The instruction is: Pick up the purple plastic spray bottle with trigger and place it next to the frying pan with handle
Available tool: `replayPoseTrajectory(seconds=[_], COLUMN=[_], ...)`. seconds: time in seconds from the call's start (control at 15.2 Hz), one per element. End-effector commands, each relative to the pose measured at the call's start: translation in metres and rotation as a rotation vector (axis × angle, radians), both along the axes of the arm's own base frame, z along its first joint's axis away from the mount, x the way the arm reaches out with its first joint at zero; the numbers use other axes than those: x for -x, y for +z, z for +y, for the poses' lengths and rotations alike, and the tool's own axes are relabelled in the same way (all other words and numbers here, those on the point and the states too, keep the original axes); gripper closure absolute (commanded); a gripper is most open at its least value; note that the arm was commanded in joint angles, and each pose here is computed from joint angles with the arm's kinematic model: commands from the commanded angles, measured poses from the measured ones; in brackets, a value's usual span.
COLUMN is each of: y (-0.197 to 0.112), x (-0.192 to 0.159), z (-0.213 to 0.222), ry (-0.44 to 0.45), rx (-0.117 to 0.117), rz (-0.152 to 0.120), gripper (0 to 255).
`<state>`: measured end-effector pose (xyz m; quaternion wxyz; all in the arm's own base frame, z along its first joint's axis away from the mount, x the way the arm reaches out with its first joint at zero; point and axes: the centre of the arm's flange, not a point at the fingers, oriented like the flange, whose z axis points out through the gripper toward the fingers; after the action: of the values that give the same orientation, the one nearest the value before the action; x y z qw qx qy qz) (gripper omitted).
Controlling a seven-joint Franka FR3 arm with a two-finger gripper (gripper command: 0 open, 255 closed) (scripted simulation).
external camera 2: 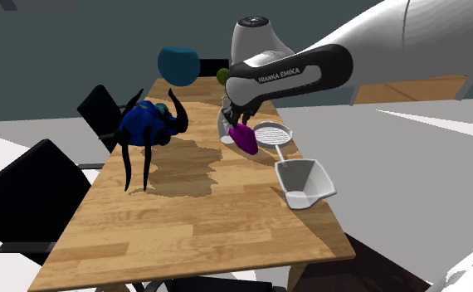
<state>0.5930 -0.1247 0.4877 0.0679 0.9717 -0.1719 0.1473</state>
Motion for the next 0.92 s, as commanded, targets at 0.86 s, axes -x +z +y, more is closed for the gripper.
replayPoseTrajectory(seconds=[0.86], y=[-0.079], x=[0.001], z=[0.001], ry=[0.000], rx=[0.000], rz=[-0.001], gripper=[255])
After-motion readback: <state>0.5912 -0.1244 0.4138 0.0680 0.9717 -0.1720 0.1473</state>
